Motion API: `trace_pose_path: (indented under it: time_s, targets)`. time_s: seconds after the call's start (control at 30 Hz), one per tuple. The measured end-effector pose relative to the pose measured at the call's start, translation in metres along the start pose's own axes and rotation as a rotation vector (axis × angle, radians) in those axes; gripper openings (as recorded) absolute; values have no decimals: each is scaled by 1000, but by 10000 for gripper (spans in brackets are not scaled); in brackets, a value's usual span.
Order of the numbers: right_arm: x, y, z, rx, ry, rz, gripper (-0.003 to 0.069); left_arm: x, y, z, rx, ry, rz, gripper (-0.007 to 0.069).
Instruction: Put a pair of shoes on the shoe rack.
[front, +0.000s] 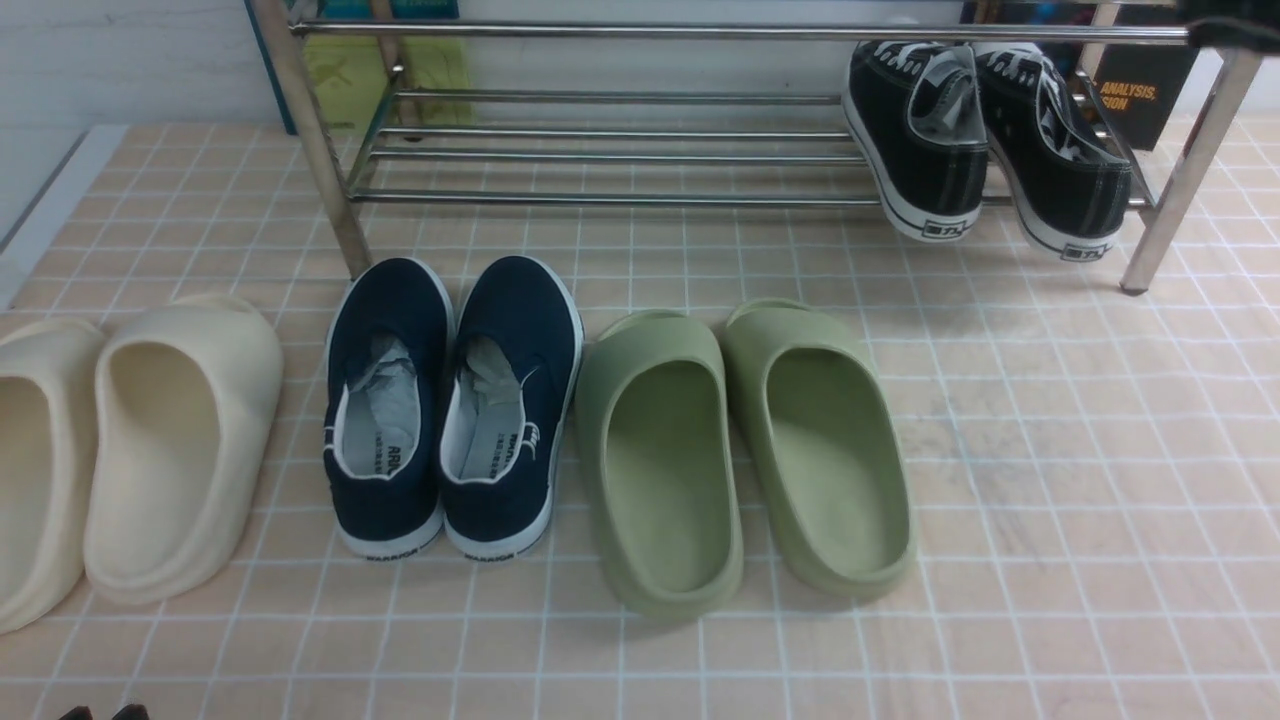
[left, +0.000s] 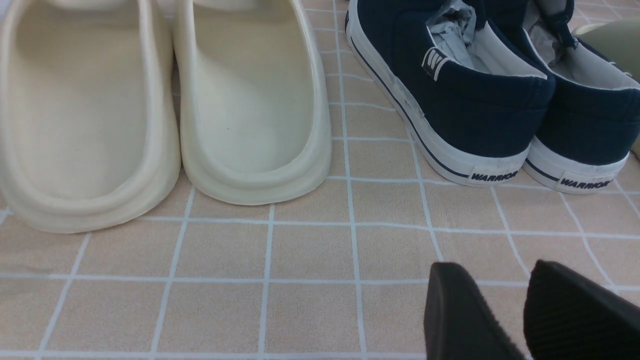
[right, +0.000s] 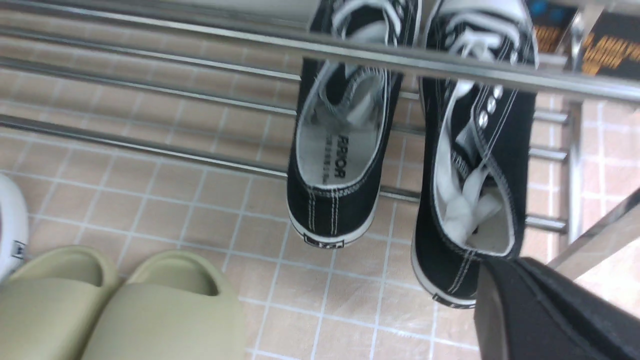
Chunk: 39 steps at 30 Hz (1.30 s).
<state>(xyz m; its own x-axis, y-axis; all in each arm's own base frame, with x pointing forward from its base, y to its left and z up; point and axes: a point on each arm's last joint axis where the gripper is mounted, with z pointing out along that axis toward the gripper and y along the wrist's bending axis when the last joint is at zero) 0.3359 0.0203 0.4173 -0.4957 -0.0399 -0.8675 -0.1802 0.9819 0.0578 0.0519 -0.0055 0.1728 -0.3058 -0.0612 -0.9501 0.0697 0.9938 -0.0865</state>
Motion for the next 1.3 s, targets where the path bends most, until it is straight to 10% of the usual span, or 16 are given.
trace_pose_path:
  time_s: [0.33,0.7,1.3]
  targets:
    - [42,23,-160,93,-221,-157,-15,0,0,0,0,0,0,239]
    - [202,32,-147,11,-147,0,-8,0,0,0,0,0,1,239]
    - [281,39,-164,11,-326,-99,0,0,0,0,0,0,1,239]
